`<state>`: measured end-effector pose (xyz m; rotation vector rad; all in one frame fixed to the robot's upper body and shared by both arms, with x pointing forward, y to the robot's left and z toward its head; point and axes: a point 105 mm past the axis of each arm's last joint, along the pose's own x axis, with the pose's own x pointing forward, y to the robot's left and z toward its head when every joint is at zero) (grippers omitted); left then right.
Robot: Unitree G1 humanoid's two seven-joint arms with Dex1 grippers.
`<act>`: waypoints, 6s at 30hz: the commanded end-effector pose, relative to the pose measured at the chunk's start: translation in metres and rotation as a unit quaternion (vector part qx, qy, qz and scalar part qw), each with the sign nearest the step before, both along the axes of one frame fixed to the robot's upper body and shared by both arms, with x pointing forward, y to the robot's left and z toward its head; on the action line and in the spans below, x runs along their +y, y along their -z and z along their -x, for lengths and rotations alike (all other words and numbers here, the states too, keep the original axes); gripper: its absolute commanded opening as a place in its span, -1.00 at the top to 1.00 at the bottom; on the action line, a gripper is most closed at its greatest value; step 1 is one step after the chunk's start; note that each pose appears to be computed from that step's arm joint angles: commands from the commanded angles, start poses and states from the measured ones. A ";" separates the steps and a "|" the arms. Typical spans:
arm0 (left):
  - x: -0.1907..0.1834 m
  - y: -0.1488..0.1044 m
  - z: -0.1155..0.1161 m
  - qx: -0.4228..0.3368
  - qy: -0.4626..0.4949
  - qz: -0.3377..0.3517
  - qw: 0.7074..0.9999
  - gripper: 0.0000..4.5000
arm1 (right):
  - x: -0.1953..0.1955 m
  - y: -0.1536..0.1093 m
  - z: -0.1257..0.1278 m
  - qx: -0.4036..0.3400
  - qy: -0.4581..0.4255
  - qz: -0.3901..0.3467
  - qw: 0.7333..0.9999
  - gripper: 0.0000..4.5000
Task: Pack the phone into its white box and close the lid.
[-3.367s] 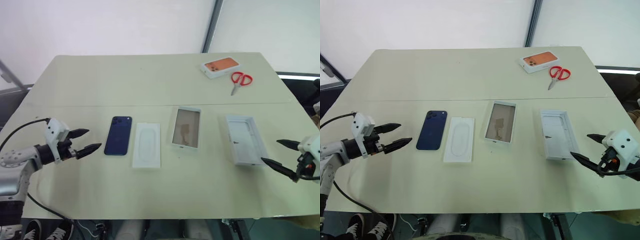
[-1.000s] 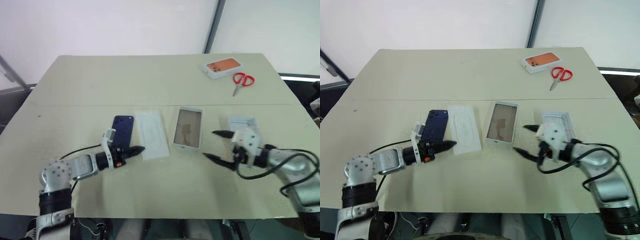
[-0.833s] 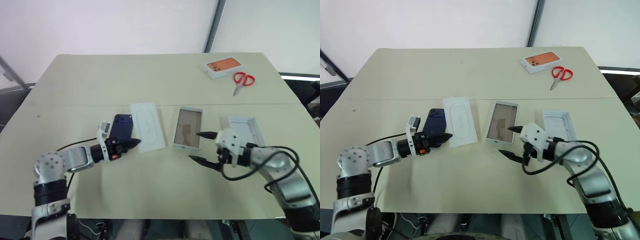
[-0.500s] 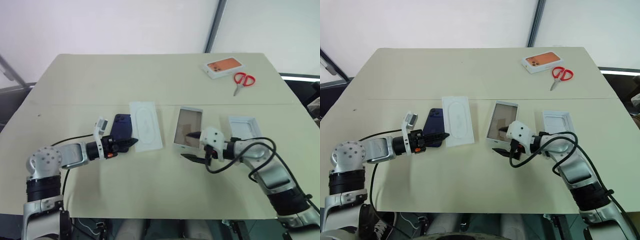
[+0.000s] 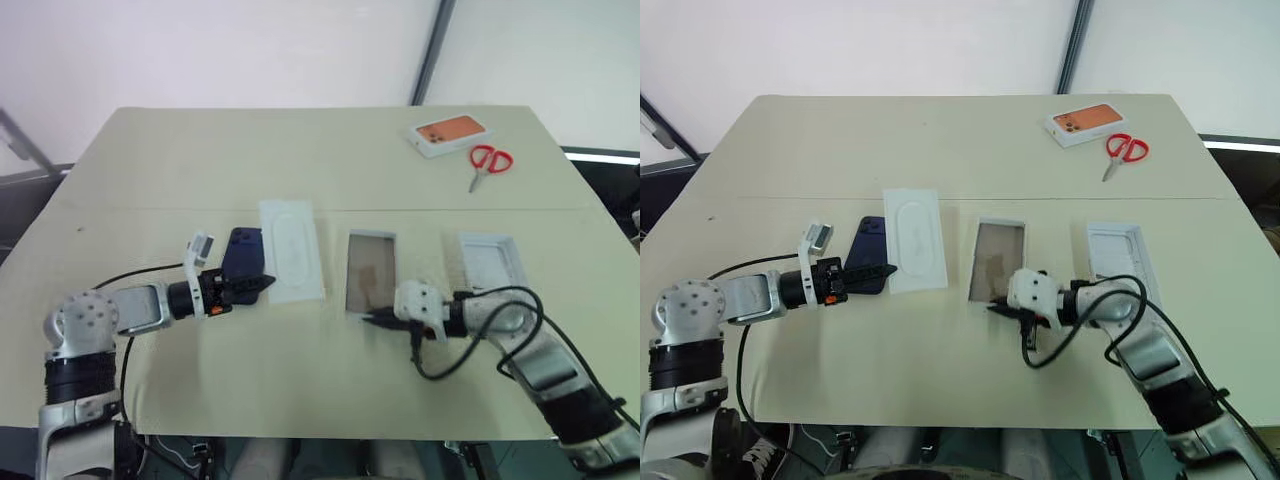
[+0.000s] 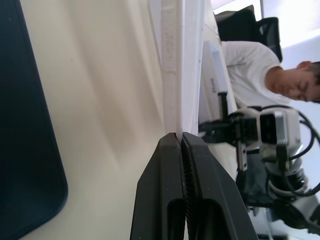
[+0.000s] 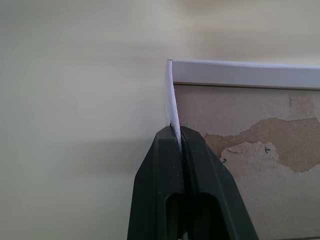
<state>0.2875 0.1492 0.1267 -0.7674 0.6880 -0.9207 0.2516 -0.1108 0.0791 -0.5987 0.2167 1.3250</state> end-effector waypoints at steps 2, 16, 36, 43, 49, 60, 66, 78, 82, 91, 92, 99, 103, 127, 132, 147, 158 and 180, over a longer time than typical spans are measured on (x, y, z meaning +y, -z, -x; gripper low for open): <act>-0.010 -0.023 0.014 -0.024 0.057 0.044 0.997 1.00 | 0.010 -0.016 0.011 -0.034 -0.019 -0.011 0.999 0.99; -0.028 -0.011 0.015 -0.017 0.058 0.026 0.998 1.00 | 0.012 -0.027 0.004 -0.026 0.031 -0.041 0.998 -0.07; -0.076 0.022 0.015 0.020 0.084 0.024 0.996 1.00 | -0.094 -0.058 -0.033 -0.103 0.200 -0.043 0.973 -0.07; -0.087 0.024 0.002 0.017 0.071 0.025 0.997 1.00 | -0.090 -0.049 -0.030 -0.106 0.206 -0.039 0.972 -0.07; -0.099 0.027 0.003 0.019 0.092 0.016 0.995 1.00 | -0.092 -0.050 -0.030 -0.113 0.210 -0.035 0.971 -0.07; -0.099 0.028 0.003 0.021 0.095 0.018 0.995 1.00 | -0.095 -0.050 -0.030 -0.117 0.216 -0.030 0.969 -0.07; -0.099 0.017 0.004 0.007 0.098 0.025 0.995 1.00 | -0.095 -0.049 -0.033 -0.120 0.218 -0.029 0.968 -0.07; -0.094 0.011 0.003 0.005 0.096 0.026 0.995 -0.32 | -0.093 -0.048 -0.037 -0.125 0.217 -0.028 0.968 -0.08; -0.092 0.011 0.006 0.002 0.105 0.017 0.994 -0.98 | -0.093 -0.048 -0.038 -0.125 0.217 -0.028 0.968 -0.08; -0.078 -0.012 -0.001 -0.052 0.099 0.012 0.994 -0.98 | -0.079 -0.069 -0.044 -0.127 0.220 -0.089 0.963 -0.08; -0.075 -0.014 -0.003 -0.064 0.094 0.008 0.993 -0.98 | -0.076 -0.073 -0.044 -0.127 0.218 -0.096 0.963 -0.08; -0.067 -0.020 -0.006 -0.091 0.087 0.007 0.992 -0.98 | -0.070 -0.082 -0.046 -0.132 0.213 -0.104 0.962 -0.08; -0.066 -0.020 -0.006 -0.092 0.088 0.008 0.992 -0.98 | -0.070 -0.082 -0.046 -0.131 0.214 -0.104 0.962 -0.08; -0.022 -0.022 -0.027 -0.385 0.013 -0.097 0.918 -1.00 | -0.002 -0.033 -0.040 -0.155 0.106 0.029 0.982 0.99; -0.021 -0.023 -0.029 -0.388 0.007 -0.096 0.917 -1.00 | 0.009 -0.029 -0.024 -0.126 0.069 0.038 0.989 0.99; -0.020 -0.023 -0.033 -0.390 -0.009 -0.102 0.915 -1.00 | 0.032 -0.032 -0.025 -0.116 0.060 0.035 0.991 0.99; -0.021 -0.021 -0.036 -0.393 -0.014 -0.114 0.912 -1.00 | 0.053 -0.044 -0.037 -0.108 0.079 -0.008 0.991 0.99; -0.025 -0.021 -0.036 -0.396 -0.017 -0.116 0.911 -1.00 | 0.023 -0.035 -0.073 -0.186 0.121 0.060 0.973 0.99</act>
